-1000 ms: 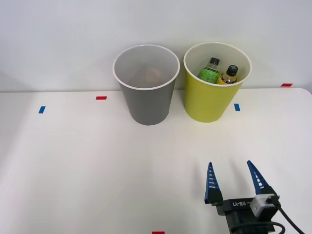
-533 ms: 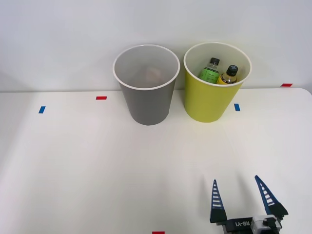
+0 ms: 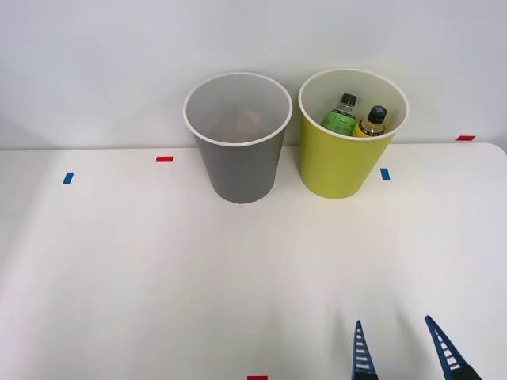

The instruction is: Put cans in the gray bin, plastic bottles in the light green bin

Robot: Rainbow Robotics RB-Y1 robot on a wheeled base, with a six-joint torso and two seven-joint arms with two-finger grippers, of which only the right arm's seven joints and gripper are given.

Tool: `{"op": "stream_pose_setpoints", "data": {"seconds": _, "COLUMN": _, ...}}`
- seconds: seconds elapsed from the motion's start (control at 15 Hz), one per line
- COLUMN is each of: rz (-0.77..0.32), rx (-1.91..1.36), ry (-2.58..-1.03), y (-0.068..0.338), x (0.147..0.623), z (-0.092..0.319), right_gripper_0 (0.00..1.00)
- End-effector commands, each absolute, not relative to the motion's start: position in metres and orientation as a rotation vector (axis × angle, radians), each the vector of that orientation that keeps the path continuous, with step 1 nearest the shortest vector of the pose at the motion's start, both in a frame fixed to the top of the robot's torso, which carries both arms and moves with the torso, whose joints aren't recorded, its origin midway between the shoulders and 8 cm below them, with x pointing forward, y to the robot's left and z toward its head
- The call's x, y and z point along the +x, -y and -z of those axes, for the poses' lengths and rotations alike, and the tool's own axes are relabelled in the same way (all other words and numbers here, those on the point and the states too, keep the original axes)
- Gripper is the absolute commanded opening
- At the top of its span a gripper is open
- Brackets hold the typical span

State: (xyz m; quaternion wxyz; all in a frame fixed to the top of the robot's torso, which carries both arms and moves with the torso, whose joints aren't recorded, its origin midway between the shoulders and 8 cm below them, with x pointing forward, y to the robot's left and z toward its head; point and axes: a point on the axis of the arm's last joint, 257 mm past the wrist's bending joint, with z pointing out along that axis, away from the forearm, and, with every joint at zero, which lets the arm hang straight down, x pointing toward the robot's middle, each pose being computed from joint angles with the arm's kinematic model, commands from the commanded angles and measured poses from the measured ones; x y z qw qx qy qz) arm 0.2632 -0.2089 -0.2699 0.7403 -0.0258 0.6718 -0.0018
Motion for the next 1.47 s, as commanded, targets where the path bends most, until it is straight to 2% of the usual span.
{"op": "stream_pose_setpoints", "data": {"seconds": 0.07, "rz": 0.007, "rx": -0.047, "ry": -1.483, "y": 0.2071, "x": 0.2576, "z": 0.2736, "right_gripper_0": 1.00}}
{"op": "stream_pose_setpoints", "data": {"seconds": 1.47, "rz": 0.019, "rx": -0.075, "ry": -1.506, "y": 0.2066, "x": 0.2492, "z": 0.2793, "right_gripper_0": 1.00}}
